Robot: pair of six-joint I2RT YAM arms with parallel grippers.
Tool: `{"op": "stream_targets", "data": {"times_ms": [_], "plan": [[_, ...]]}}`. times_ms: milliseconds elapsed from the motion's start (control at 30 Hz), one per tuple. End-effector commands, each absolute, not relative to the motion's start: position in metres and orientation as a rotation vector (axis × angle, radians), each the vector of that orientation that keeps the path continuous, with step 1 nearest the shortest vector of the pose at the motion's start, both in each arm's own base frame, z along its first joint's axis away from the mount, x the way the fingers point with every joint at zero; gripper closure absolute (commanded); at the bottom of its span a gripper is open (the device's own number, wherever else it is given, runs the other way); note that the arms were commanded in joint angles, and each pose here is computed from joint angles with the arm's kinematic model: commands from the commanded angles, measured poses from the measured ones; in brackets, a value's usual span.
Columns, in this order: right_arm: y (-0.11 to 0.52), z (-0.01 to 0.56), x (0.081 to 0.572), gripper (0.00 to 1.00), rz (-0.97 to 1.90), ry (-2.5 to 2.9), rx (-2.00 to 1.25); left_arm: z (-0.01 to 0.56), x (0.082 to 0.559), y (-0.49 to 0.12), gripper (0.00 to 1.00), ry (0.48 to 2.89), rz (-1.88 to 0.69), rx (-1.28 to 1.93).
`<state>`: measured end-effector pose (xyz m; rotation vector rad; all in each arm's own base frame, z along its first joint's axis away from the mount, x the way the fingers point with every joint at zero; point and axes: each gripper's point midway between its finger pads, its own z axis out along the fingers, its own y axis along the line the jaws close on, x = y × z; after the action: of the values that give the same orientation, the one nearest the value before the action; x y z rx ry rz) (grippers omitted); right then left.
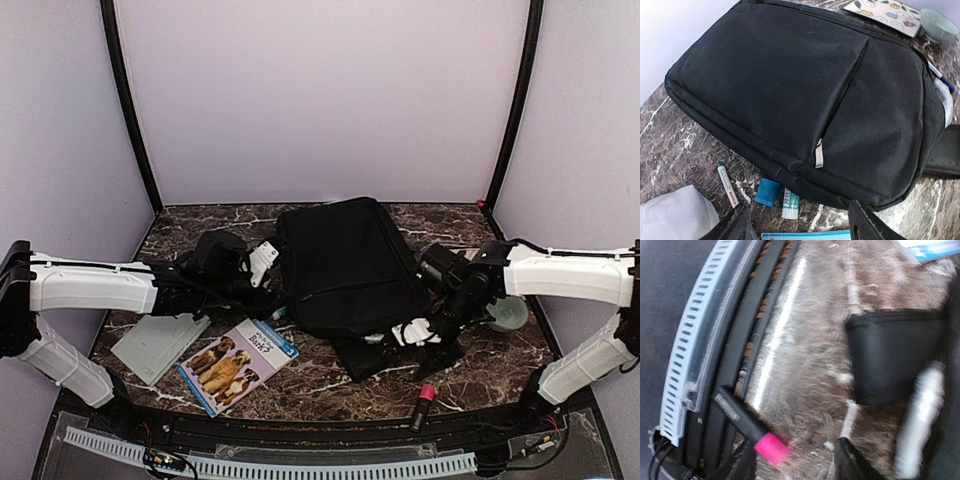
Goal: Pack the student bag
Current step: Move the pen to the corner of the board.
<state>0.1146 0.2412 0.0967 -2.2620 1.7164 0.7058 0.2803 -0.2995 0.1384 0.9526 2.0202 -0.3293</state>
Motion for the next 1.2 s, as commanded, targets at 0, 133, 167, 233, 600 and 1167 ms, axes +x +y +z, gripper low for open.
{"op": "stream_targets", "data": {"times_ms": [0,133,167,233,600,1167], "plan": [[0.231,0.069,0.07,0.39,0.589,1.593,-2.569,0.143,0.296,-0.296,0.3,2.064,-0.378,0.772],[0.236,0.051,0.049,0.34,0.458,1.463,-2.712,0.141,0.302,-0.297,0.3,2.079,-0.375,0.743],[0.236,0.048,0.046,0.34,0.429,1.445,-2.732,0.14,0.302,-0.296,0.3,2.081,-0.372,0.741],[0.235,0.042,0.044,0.34,0.377,1.414,-2.762,0.141,0.303,-0.295,0.3,2.079,-0.364,0.736],[0.226,0.015,0.07,0.51,0.055,1.413,-2.727,0.144,0.31,-0.296,0.31,2.06,-0.337,0.738],[0.164,0.013,0.112,0.6,-0.042,1.777,-2.563,0.134,0.306,-0.294,0.31,2.085,-0.344,0.738]]}}
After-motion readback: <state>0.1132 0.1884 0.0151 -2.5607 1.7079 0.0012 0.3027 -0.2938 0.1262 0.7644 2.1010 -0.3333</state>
